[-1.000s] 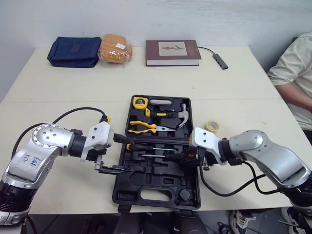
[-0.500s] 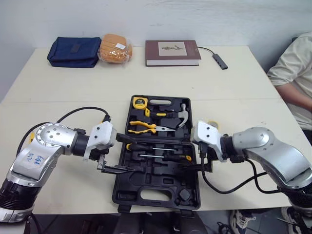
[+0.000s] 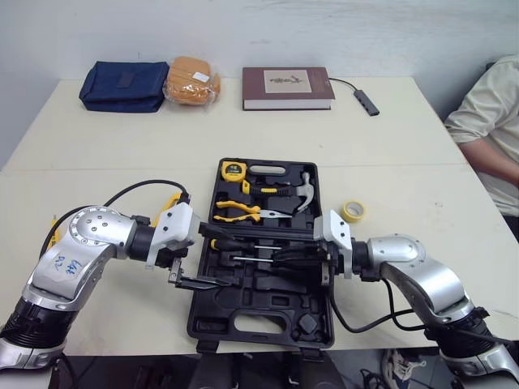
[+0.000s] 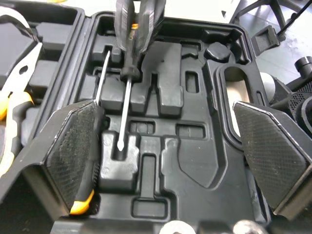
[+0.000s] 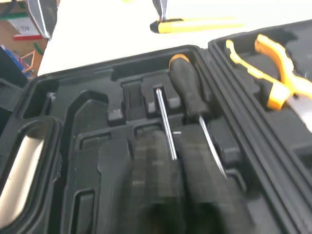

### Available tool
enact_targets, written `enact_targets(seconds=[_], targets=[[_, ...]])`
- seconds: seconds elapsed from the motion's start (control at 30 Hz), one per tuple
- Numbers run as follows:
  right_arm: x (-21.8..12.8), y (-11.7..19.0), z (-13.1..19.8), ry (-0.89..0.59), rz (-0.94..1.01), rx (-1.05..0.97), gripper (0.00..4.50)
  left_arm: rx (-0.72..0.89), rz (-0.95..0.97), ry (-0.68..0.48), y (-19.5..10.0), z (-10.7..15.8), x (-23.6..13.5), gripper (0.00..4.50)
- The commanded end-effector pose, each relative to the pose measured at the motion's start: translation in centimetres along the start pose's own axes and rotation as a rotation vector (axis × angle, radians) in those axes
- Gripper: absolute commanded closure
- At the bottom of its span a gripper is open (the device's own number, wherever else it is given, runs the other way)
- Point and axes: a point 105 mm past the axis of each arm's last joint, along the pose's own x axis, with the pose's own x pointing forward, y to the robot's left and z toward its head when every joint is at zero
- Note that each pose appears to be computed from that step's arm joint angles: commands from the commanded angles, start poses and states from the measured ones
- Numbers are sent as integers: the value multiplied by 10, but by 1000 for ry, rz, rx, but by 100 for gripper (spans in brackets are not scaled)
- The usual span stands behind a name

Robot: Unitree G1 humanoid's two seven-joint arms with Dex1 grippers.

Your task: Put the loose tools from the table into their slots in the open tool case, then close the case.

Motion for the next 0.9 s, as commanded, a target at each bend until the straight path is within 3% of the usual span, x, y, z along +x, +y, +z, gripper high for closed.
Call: enact_targets(seconds=[0.03,0.23,0.67,0.83,0.9], targets=[[3,2,-5,17,23,-10,447,26,2,-5,1,5,1,0],[5,-7,-18,94,-19,15,447,30,6,-11,3,8,2,0],[-6,-6,-70,437,-66,72,447,23,14,-9,7,1,2,0],[-2,-2,-53,351,-59,23,447,12,32,-9,9,-7,0,0],[-3,-6,-28,246,-91,13,447,-5,57,-12,11,-12,-1,0]])
